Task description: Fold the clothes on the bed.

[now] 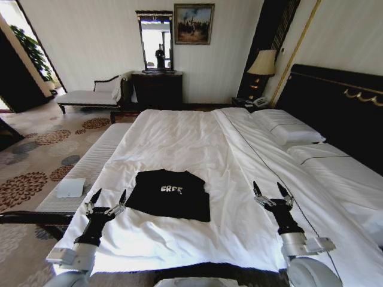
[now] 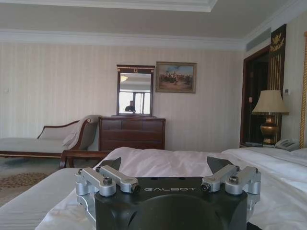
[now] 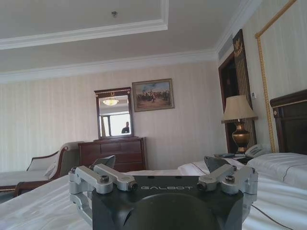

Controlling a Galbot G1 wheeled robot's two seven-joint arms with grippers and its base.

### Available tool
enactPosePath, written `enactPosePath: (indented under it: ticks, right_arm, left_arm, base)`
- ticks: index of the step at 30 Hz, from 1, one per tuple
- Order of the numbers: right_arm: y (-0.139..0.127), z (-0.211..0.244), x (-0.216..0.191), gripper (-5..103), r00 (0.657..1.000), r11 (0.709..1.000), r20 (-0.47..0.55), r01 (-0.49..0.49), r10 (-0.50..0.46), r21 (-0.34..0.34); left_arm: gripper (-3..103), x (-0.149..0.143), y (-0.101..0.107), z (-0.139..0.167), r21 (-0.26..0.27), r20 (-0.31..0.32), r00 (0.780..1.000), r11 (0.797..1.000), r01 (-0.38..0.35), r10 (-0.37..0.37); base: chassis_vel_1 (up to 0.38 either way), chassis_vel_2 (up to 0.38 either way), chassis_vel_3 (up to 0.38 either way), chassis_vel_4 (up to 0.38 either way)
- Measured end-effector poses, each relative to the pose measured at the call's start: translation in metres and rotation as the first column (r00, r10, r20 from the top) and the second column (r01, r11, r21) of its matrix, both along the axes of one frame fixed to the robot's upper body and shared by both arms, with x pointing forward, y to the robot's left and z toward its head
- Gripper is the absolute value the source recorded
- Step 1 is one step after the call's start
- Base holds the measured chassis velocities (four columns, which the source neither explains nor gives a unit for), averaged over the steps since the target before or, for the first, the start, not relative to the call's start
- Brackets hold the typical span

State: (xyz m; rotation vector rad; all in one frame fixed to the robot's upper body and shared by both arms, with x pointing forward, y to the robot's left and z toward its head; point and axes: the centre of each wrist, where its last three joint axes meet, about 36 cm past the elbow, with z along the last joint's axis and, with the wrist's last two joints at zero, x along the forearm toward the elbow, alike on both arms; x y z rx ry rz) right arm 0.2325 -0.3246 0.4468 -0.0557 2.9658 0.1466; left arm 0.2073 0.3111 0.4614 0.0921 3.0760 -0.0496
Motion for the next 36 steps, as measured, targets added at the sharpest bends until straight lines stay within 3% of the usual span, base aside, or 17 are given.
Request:
enactPosePath:
  ticks: [36]
  right_arm:
    - [0.004,-0.011,0.001,100,1.000,1.000,0.009,0.010,-0.010,0.006]
  left_arm:
    - [100,0.003,0.006,-0.006,-0.003,-0.005,1.000,1.000,-0.028,0.028]
  base:
    - [0.016,0.055,-0.014,-0.058]
